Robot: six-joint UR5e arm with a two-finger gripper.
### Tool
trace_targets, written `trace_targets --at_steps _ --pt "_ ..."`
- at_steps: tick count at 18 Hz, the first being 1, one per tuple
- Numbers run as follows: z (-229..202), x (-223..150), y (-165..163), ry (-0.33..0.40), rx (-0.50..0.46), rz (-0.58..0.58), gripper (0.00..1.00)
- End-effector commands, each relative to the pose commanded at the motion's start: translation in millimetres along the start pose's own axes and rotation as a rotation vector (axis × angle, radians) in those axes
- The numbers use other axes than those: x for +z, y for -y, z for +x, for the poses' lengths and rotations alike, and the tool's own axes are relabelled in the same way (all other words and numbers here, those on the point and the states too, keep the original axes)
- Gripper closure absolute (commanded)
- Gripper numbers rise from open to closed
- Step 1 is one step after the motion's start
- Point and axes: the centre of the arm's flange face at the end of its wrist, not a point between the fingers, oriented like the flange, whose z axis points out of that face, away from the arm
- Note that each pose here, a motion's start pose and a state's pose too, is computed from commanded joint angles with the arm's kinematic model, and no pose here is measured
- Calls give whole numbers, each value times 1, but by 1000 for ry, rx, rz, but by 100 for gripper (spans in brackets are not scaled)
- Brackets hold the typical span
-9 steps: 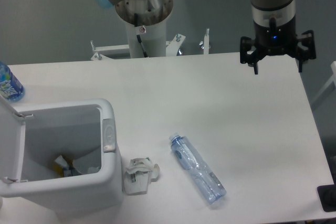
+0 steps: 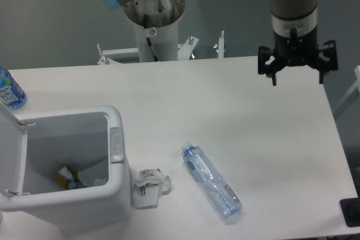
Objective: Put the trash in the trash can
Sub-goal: 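Move the open gripper toward the clear plastic bottle on the table, then lower the gripper over the bottle's middle and close on it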
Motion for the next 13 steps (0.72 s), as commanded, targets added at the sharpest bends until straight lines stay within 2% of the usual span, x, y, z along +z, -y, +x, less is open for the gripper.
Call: trace_targets --at_steps 1,2,5,7,9,13 --pt "6 8 3 -2 -5 1 0" --pt "9 17 9 11 -52 17 0" --pt "36 45 39 -7 -237 52 0" --pt "54 76 60 -67 -328 36 0" --pt "75 98 78 -155 -421 43 0" --pt "83 135 107 -310 -537 82 0"
